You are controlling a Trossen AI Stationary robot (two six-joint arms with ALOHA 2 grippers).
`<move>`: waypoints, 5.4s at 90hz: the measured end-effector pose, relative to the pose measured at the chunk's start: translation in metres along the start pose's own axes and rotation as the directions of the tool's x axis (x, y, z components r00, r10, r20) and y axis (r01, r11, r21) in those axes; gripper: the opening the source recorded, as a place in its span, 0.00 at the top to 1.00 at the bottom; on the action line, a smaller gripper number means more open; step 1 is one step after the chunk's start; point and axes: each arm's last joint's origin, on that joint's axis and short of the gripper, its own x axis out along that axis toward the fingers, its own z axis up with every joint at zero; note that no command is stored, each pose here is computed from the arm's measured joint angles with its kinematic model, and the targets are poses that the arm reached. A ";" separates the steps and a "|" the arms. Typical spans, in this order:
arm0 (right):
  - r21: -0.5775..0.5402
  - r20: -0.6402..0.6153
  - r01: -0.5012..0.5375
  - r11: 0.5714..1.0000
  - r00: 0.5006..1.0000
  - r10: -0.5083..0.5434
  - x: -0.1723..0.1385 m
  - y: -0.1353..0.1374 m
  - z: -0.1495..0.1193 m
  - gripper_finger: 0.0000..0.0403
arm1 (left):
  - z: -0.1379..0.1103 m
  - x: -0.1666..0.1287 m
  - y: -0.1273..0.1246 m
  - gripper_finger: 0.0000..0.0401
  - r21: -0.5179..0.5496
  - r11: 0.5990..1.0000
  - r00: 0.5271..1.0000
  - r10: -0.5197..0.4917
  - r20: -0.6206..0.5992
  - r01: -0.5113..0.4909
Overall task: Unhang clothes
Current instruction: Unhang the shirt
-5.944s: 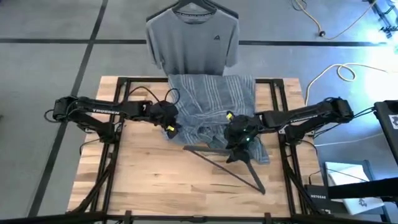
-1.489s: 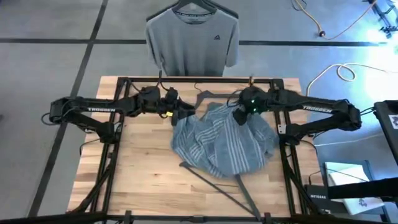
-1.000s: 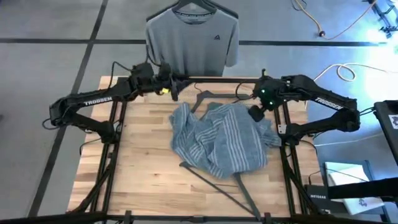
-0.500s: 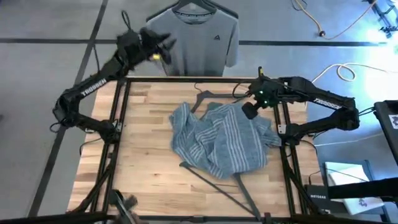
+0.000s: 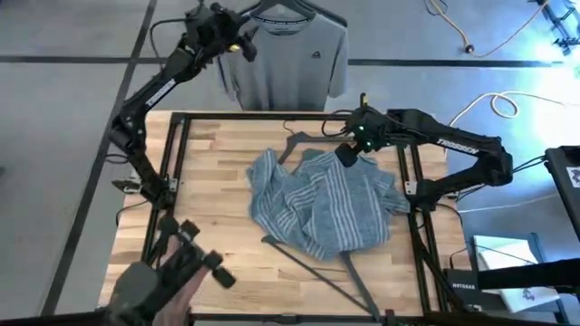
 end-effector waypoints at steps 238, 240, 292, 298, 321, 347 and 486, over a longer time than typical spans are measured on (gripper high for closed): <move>-0.113 0.249 0.069 0.991 0.968 -0.039 0.002 -0.080 0.057 0.09 | -0.029 0.014 0.009 0.93 -0.254 0.911 0.945 -0.325 0.039 0.324; -0.113 0.250 0.069 0.991 0.967 -0.039 0.002 -0.080 0.057 0.09 | -0.027 0.013 0.010 0.93 -0.253 0.910 0.944 -0.329 0.043 0.328; -0.107 0.250 0.059 0.992 0.968 -0.031 0.002 -0.080 0.057 0.09 | -0.009 0.006 0.018 0.93 -0.251 0.892 0.927 -0.366 0.085 0.375; -0.107 0.249 0.060 0.992 0.968 -0.031 0.002 -0.080 0.057 0.09 | -0.013 0.005 0.019 0.93 -0.270 0.886 0.924 -0.379 0.048 0.378; -0.119 0.248 0.060 0.991 0.968 -0.029 0.002 -0.080 0.057 0.09 | -0.024 0.002 0.014 0.93 -0.250 0.878 0.899 -0.435 -0.057 0.409; -0.125 0.245 0.055 0.991 0.969 -0.023 0.002 -0.080 0.057 0.09 | -0.020 -0.007 0.021 0.93 -0.222 0.882 0.899 -0.435 -0.049 0.415; -0.108 0.252 0.042 0.993 0.968 -0.013 0.002 -0.080 0.058 0.09 | 0.020 -0.090 0.049 0.93 -0.151 0.920 0.918 -0.381 -0.111 0.363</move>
